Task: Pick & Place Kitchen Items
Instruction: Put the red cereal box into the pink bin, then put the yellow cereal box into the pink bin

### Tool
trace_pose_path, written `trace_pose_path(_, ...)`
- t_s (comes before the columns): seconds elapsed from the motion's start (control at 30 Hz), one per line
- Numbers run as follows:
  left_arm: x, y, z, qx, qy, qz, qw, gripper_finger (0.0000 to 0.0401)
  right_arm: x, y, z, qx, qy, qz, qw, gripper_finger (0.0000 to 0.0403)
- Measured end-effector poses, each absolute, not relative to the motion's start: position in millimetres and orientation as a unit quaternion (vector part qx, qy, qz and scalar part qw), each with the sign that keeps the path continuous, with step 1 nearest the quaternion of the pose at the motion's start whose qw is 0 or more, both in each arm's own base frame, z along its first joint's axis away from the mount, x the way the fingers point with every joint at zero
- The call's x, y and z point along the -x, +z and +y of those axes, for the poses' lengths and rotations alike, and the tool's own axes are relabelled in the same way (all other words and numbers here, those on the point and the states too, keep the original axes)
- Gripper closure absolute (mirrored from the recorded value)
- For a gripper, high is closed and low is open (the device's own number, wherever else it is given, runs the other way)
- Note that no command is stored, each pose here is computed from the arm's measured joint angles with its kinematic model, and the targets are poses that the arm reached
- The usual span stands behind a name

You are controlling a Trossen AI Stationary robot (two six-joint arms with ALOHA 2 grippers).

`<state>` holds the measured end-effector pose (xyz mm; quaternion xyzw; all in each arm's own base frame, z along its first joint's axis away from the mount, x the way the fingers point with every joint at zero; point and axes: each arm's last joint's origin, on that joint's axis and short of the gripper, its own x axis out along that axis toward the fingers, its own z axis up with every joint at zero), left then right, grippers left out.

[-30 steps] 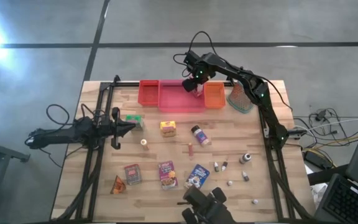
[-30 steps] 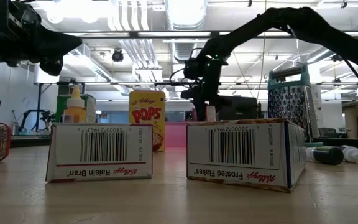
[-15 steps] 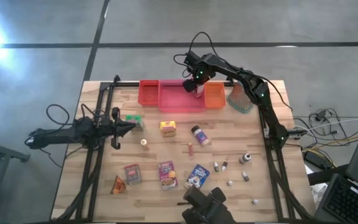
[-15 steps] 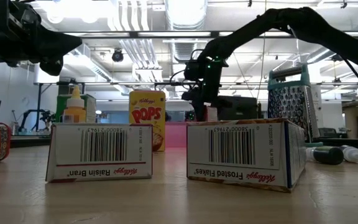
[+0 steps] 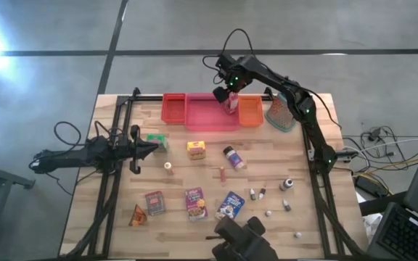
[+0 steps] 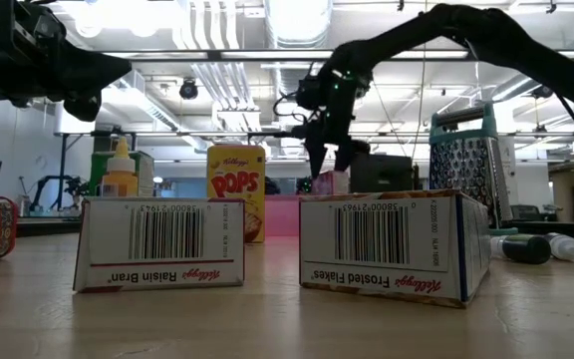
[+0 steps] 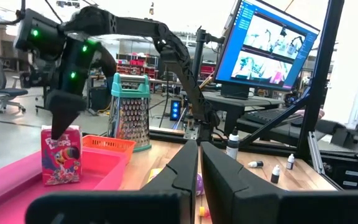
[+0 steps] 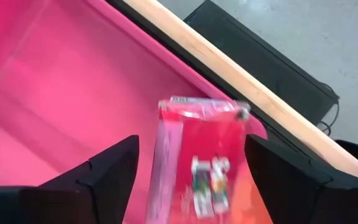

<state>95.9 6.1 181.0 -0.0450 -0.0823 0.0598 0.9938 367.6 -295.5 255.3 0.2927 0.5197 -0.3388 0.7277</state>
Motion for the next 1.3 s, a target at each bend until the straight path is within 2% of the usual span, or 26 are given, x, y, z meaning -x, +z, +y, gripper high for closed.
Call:
trace_pose_path(0.2,-96,181,6,0.045,0.06,-0.082,0.994,0.0375,-359,294,-280,-0.29,-0.334,0.525,0.728,0.0117)
trace_pose_path(0.4,-96,181,6,0.045,0.06,-0.082,0.994,0.0375,-359,329,-250,-0.287,-0.327,0.501,0.748,0.015)
trace_pose_path(0.57,-96,181,6,0.045,0.06,-0.082,0.994,0.0375,-370,348,-214,-0.258,-0.293,0.494,0.777,0.0188)
trace_pose_path(0.77,-96,181,6,0.045,0.06,-0.082,0.994,0.0375,-384,361,-163,-0.166,-0.212,0.519,0.811,0.0242)
trace_pose_path(0.93,-96,181,6,0.045,0.06,-0.082,0.994,0.0375,-387,370,-122,-0.077,-0.217,0.54,0.81,0.0298)
trace_pose_path(1.17,-96,180,6,0.045,0.06,-0.078,0.994,0.0375,-377,396,-83,-0.054,-0.189,0.513,0.835,0.037)
trace_pose_path(1.3,-96,179,6,0.045,0.06,-0.074,0.994,0.0375,-366,410,-71,-0.066,-0.193,0.492,0.846,0.0392)
